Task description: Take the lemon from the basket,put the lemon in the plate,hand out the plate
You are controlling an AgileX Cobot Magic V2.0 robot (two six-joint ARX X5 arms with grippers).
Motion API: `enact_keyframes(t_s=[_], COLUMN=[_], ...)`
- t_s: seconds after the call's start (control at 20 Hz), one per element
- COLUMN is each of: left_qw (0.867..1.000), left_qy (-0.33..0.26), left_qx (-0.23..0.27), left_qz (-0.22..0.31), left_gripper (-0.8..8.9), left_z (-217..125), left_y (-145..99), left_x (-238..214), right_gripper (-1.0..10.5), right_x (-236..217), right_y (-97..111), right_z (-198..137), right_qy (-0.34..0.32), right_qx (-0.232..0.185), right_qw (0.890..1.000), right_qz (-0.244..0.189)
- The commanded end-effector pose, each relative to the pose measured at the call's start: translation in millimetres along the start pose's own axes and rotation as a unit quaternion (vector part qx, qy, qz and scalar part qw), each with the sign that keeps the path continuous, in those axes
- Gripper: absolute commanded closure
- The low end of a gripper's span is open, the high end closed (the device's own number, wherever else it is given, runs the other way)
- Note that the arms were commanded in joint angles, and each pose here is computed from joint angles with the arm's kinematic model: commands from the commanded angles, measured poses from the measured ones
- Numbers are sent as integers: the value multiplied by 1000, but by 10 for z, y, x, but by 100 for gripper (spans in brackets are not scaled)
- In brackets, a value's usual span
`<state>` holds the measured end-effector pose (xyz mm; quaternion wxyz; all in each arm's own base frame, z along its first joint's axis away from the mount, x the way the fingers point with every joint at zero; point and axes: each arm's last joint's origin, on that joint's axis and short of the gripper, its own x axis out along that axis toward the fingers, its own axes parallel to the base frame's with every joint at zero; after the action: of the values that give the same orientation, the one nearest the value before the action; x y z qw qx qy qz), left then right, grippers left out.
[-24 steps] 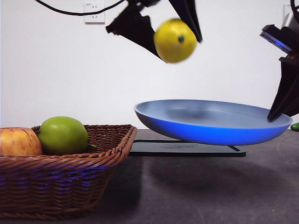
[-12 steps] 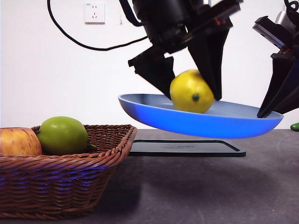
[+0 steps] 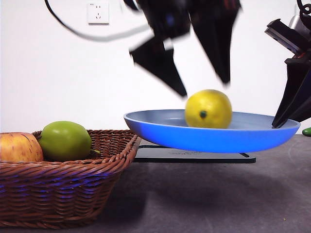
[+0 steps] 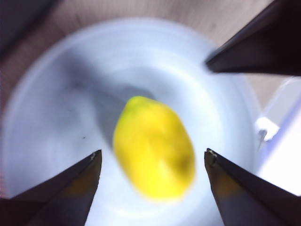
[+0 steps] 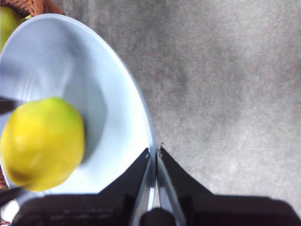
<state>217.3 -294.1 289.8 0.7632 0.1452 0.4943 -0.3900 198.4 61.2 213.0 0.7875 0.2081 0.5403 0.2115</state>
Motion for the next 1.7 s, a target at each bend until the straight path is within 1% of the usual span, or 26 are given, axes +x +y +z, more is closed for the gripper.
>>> enact_keyframes(t_s=[0.05, 0.2, 0.3, 0.35, 0.45, 0.6, 0.7, 0.85, 1.0, 1.15, 1.25, 1.35, 1.45, 1.55, 1.6, 1.7], left_qw=[998, 996, 994, 993, 991, 989, 989, 988, 986, 986, 986, 985, 984, 982, 981, 975], left_qy=[-56, -90, -105, -114, -128, -142, -147, -148, -155, -156, -158, -160, -160, -164, -167, -180], left_qx=[18, 25, 27, 27, 25, 22, 22, 22, 19, 19, 19, 17, 16, 19, 26, 34], left_qz=[-11, -15, -16, -11, 7, 29, 29, 33, 54, 55, 56, 64, 71, 88, 99, 125], left_gripper=[438, 438, 438, 438, 438, 438, 438, 438, 438, 438, 438, 438, 438, 438, 438, 439], left_z=[19, -128, -259, -323, -441, -569, -592, -590, -582, -580, -575, -571, -571, -567, -561, -532], left_y=[-100, -125, -132, -132, -122, -106, -106, -104, -92, -92, -92, -87, -84, -74, -70, -59], left_x=[-435, -932, -1224, -1350, -1555, -1748, -1787, -1789, -1792, -1792, -1792, -1790, -1789, -1792, -1795, -1797], right_gripper=[944, 944, 944, 944, 944, 944, 944, 944, 944, 944, 943, 910, 827, 756, 736, 736], right_x=[-14, 21, 58, 89, 160, 284, 394, 604, 840, 996, 1061, 1066, 1050, 966, 888, 676], right_y=[43, 67, 83, 87, 76, 5, -56, -177, -325, -434, -480, -501, -496, -482, -456, -327], right_z=[139, 354, 559, 677, 920, 1334, 1559, 1791, 1934, 1991, 1990, 1993, 2010, 2028, 2033, 2023], right_qy=[-10, -12, -17, -20, -23, -32, -32, -28, -21, -16, -11, -11, -17, -25, -29, -36], right_qx=[4, 4, -2, -2, 1, 14, 21, 33, 42, 48, 50, 44, 42, 38, 33, 10], right_qw=[1000, 1000, 1000, 999, 999, 999, 998, 997, 996, 996, 995, 996, 996, 996, 996, 997], right_qz=[5, 0, -17, -27, -31, -37, -41, -59, -75, -78, -80, -80, -78, -76, -75, -72])
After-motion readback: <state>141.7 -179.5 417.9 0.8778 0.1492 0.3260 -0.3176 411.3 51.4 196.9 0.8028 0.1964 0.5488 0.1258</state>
